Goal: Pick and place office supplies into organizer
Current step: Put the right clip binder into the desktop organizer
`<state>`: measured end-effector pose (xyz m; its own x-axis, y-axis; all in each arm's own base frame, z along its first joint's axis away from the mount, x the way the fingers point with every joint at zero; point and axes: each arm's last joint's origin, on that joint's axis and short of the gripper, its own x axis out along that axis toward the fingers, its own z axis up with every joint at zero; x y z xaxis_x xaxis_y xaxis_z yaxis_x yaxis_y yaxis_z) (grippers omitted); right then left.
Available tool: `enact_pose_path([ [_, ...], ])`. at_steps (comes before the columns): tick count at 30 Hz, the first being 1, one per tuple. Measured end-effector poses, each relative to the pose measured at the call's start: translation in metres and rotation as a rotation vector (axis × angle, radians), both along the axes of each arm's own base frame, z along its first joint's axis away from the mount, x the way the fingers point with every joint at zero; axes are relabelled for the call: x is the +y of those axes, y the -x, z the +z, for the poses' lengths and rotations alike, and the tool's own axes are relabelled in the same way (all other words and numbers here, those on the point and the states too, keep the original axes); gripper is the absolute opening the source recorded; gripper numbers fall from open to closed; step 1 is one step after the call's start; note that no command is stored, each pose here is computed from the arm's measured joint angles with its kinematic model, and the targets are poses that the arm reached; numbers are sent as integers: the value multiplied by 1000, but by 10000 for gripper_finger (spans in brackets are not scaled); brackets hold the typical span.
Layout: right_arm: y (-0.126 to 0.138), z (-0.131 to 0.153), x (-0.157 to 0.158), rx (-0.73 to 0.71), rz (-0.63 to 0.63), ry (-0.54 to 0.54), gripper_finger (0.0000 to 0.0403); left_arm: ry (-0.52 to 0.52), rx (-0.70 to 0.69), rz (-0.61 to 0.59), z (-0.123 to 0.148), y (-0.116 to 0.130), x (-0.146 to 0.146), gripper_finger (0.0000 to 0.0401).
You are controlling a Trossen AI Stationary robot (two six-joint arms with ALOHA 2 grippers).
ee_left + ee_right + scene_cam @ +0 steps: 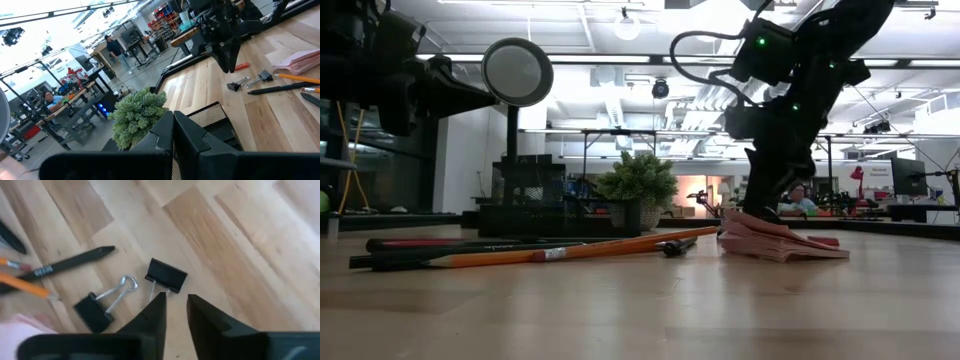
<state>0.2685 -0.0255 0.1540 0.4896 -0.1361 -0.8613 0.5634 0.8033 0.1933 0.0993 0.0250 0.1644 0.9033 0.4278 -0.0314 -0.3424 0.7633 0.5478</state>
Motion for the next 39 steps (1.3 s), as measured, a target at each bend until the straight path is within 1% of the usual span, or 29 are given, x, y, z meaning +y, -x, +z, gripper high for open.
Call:
enact_pose_path([
  [4,-1,-1,5,-10,-51,-48,105,0,0,0,0,0,0,1],
  [7,-4,-7,9,0,-78,-63,114,0,0,2,0,0,0,1],
  [13,-10,-28,10,37,-113,-73,104,0,0,2,0,0,0,1],
  [16,-12,-31,9,35,-126,-67,97,0,0,2,0,0,0,1],
  [28,-13,-30,8,19,-128,-46,87,0,0,2,0,0,0,1],
  [34,-13,-30,6,18,-136,16,86,0,-1,2,0,0,0,1],
  [39,-13,-30,6,25,-132,18,81,0,0,2,0,0,0,1],
])
